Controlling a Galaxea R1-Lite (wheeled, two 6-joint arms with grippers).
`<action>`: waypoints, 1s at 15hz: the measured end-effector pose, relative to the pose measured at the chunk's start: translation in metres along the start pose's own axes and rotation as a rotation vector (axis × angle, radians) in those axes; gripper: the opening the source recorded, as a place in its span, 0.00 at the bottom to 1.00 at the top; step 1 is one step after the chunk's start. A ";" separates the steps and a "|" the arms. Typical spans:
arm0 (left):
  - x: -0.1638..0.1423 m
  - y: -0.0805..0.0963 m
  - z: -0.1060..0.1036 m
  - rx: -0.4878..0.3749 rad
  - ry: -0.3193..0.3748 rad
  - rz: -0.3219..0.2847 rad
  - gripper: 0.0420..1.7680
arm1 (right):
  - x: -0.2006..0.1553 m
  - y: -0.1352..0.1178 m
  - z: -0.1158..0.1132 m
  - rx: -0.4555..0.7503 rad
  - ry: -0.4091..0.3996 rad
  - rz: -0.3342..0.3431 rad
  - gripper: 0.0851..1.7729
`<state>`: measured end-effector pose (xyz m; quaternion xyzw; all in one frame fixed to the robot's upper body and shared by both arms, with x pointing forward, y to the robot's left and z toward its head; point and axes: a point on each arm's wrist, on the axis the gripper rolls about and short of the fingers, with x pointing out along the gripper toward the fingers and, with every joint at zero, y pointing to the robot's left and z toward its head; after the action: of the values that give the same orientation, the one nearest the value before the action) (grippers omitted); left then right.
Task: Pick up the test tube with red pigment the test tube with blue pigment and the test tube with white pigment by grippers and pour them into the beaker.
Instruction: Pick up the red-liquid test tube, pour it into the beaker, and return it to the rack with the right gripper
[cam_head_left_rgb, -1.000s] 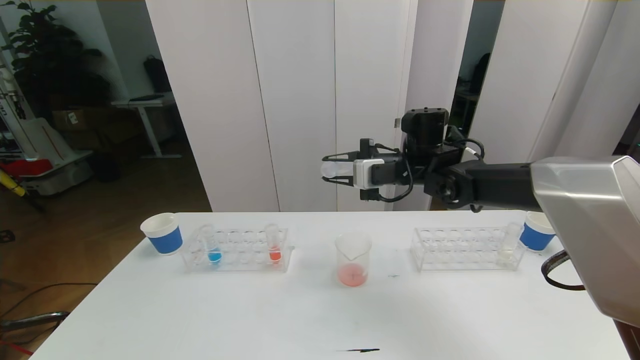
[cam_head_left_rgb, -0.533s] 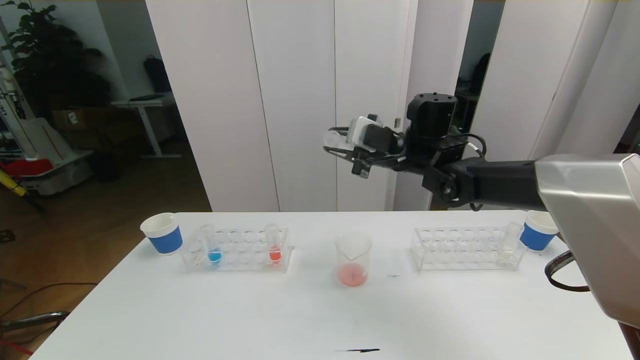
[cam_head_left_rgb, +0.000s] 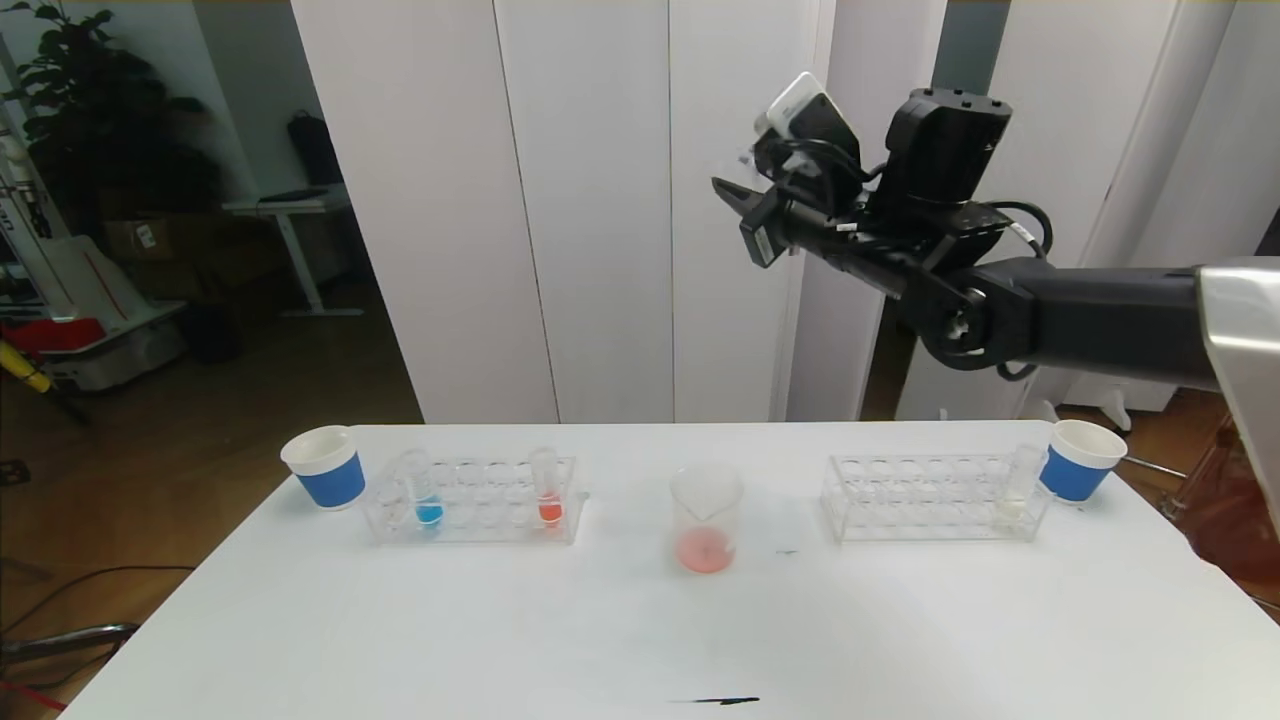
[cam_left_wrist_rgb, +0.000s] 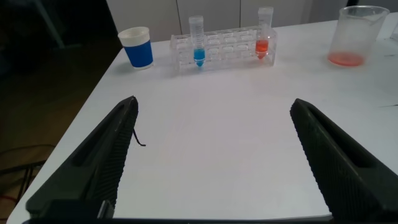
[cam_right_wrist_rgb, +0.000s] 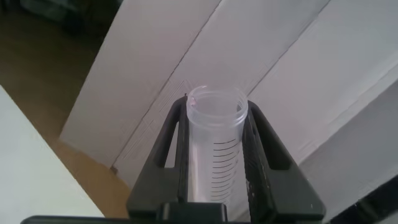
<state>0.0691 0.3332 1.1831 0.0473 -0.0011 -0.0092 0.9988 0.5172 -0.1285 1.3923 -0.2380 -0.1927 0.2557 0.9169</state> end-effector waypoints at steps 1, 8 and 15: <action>0.000 0.000 0.000 0.000 0.000 0.000 0.99 | -0.004 -0.005 0.006 0.042 0.044 -0.068 0.29; 0.000 0.000 0.000 0.000 0.000 0.000 0.99 | -0.035 -0.041 0.041 0.214 0.290 -0.469 0.29; 0.000 0.000 0.000 0.000 0.000 0.000 0.99 | -0.076 -0.102 0.057 0.326 0.340 -0.808 0.29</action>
<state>0.0691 0.3332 1.1831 0.0471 -0.0011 -0.0092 0.9988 0.4675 -0.2288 1.4753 -0.0351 -0.0743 -0.1374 0.9871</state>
